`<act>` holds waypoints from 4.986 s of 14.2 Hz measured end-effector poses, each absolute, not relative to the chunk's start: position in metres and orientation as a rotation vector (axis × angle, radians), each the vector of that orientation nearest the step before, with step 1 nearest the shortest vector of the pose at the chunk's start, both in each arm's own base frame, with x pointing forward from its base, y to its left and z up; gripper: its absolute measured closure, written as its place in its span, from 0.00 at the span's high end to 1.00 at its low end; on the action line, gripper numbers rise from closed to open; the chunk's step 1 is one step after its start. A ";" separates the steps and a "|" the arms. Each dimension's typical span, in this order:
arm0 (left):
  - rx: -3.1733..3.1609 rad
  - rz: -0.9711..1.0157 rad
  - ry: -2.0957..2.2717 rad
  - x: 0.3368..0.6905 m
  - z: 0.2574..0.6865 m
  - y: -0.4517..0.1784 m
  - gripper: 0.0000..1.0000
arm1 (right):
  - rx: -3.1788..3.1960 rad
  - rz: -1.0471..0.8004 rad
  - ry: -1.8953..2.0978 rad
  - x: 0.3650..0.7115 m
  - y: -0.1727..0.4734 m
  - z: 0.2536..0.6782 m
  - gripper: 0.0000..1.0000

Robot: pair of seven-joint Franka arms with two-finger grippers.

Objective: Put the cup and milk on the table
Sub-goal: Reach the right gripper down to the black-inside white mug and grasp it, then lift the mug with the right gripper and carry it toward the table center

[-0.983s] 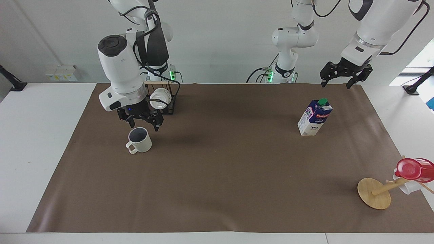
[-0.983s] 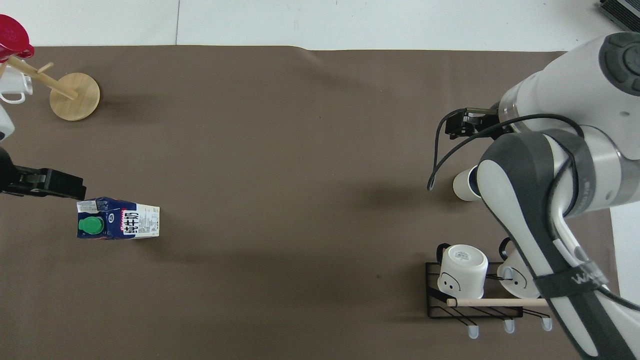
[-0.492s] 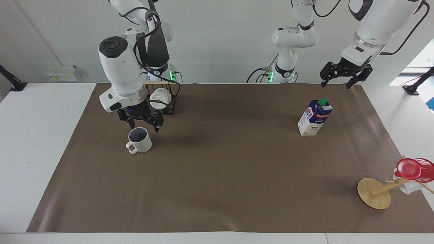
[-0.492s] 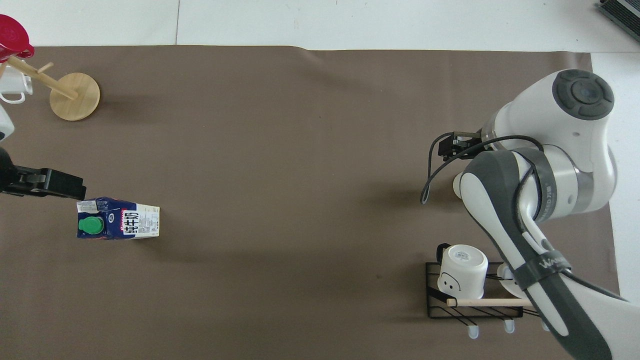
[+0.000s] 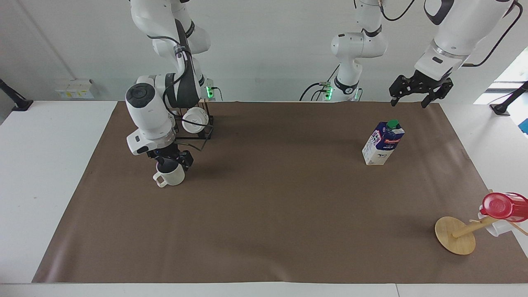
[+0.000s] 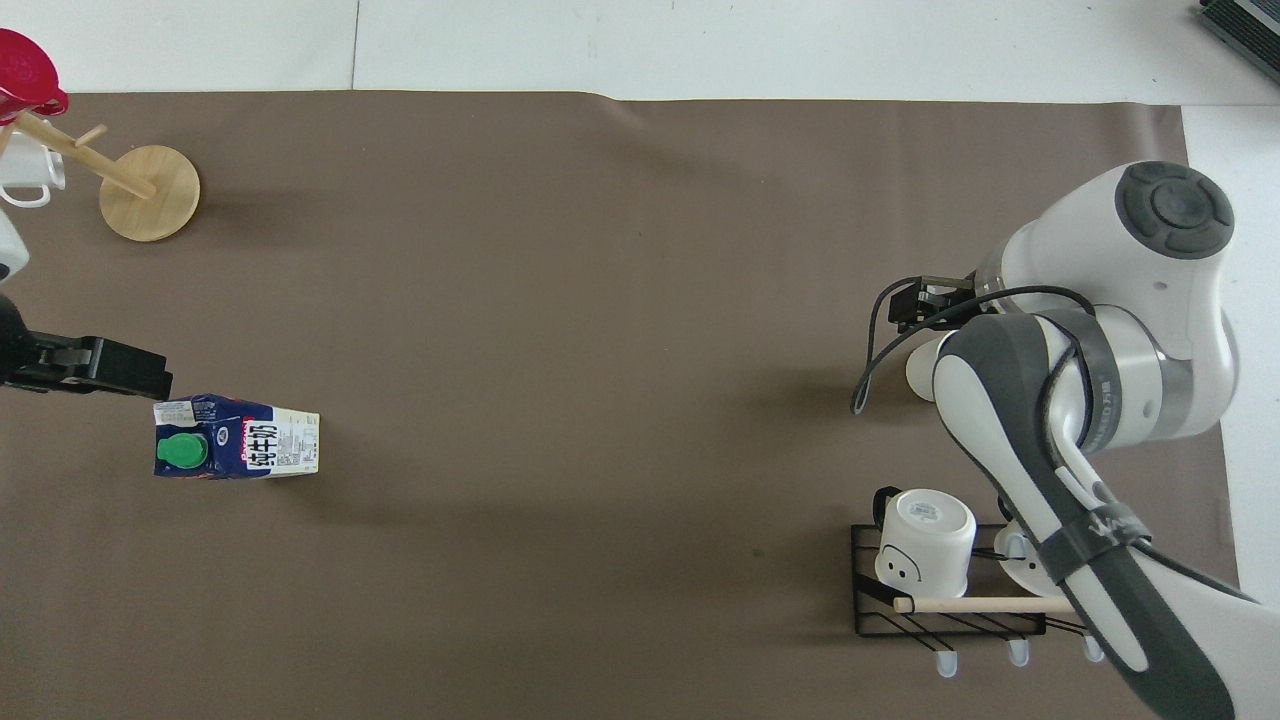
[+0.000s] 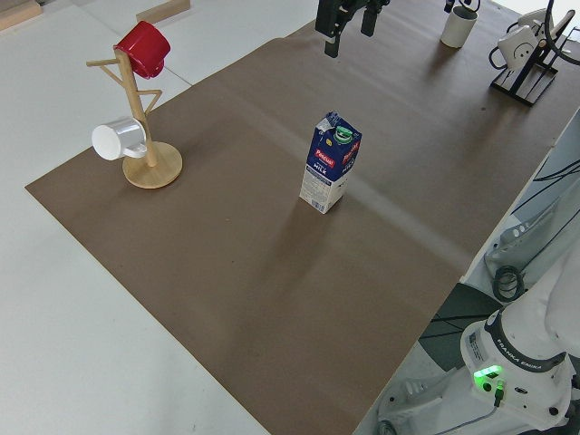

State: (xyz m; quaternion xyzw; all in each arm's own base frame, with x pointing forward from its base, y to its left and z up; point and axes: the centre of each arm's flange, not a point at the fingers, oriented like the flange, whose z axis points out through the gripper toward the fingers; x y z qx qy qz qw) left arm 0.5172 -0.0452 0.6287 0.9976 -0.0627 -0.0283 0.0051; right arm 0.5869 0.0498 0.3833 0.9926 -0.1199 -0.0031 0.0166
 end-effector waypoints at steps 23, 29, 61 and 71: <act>3.124 -0.089 -0.196 0.517 0.629 -0.045 1.00 | 3.076 0.060 -0.486 0.598 0.047 0.361 0.04; 3.124 -0.089 -0.196 0.517 0.629 -0.045 1.00 | 3.067 0.023 -0.527 0.602 0.086 0.403 0.04; 3.124 -0.089 -0.196 0.517 0.629 -0.045 1.00 | 3.065 0.070 -0.653 0.519 0.357 0.364 0.04; 3.124 -0.089 -0.196 0.517 0.629 -0.045 1.00 | 3.050 0.065 -0.699 0.514 0.363 0.352 0.04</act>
